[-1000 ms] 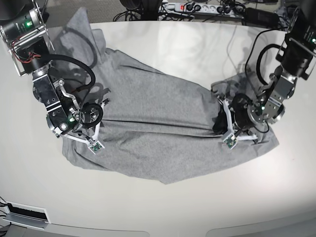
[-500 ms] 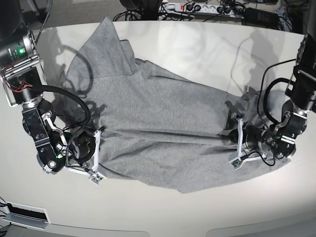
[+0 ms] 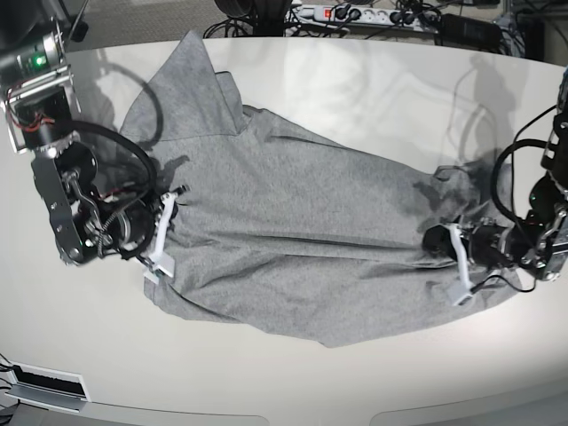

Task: Layout the t-shirt on the table in an organized manner, then fold the t-shirt properly
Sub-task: 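Grasp the shirt edges with both grippers and pull them apart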

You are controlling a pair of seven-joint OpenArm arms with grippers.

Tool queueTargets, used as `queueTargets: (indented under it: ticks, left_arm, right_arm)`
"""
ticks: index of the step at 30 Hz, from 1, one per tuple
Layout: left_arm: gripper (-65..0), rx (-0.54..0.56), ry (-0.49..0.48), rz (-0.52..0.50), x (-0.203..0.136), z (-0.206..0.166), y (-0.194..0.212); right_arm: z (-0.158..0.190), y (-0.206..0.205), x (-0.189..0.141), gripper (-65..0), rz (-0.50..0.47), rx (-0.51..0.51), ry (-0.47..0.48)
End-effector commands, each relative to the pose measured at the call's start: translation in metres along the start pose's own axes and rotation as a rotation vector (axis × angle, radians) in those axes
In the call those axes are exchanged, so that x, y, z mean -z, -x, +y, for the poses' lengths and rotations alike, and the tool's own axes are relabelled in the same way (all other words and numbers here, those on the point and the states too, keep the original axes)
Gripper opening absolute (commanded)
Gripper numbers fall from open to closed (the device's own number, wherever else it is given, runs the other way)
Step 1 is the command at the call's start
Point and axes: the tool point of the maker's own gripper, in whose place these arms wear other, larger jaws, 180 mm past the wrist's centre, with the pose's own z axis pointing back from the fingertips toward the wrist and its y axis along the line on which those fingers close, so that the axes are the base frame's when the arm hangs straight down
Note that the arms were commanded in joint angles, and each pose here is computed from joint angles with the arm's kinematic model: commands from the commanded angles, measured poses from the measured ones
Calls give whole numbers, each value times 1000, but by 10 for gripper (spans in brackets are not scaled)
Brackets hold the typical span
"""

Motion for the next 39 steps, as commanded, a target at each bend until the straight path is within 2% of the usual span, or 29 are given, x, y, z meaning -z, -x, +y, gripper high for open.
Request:
queueTargets:
  ticks: [1,9,11,13,15,18,19,20,23,26,31,35,38,39]
  left_arm:
    - [-650,-4,-19,-79,-18,11,-25]
    - [-650,-127,-71,-223,-66,42,-49]
    - [-650,-164,-62,-270,-78,46,-56]
    - [-650,-188,-66,-304,-88,50,-60]
    - [-650,-204,-72,-328,-95,55,-63]
    - [-650,-218,-81,-333,-102,59,-62]
    - [-650,-220,-82,-331,-103,59,-61]
    - [-650,-222,-85,-329,-104,60,-59]
    - [-650,-231,-94,-312,-104,63,-49]
    - [-650,-248,-101,-290,-102,65,-33]
    - [-650,-308,-75,-261,-96,61,1]
    - [-650,-362,-54,-242,-96,58,28]
    - [-650,-395,-37,-204,-98,54,47]
    - [-650,-403,-37,-182,-98,53,56]
  right_arm:
    - [-10,-13,-13,-650,-64,27,-4]
    - [-16,27,-46,-650,-290,298,-299]
    - [-20,43,-54,-650,-304,339,-330]
    - [-27,60,-56,-650,-295,380,-320]
    - [-32,73,-57,-539,-301,422,-305]
    - [-39,90,-55,-302,-310,467,-267]
    - [-44,96,-52,-255,-310,483,-237]
    - [-49,103,-49,-238,-308,508,-196]
    - [-65,119,-42,-237,-307,589,-88]
    - [-65,122,-40,-237,-309,609,-81]
    - [-40,117,-27,-239,-306,592,-148]
    - [-2,105,-16,-248,-305,551,-277]
    - [7,101,-13,-251,-298,531,-298]
    - [7,101,-13,-278,-299,531,-299]
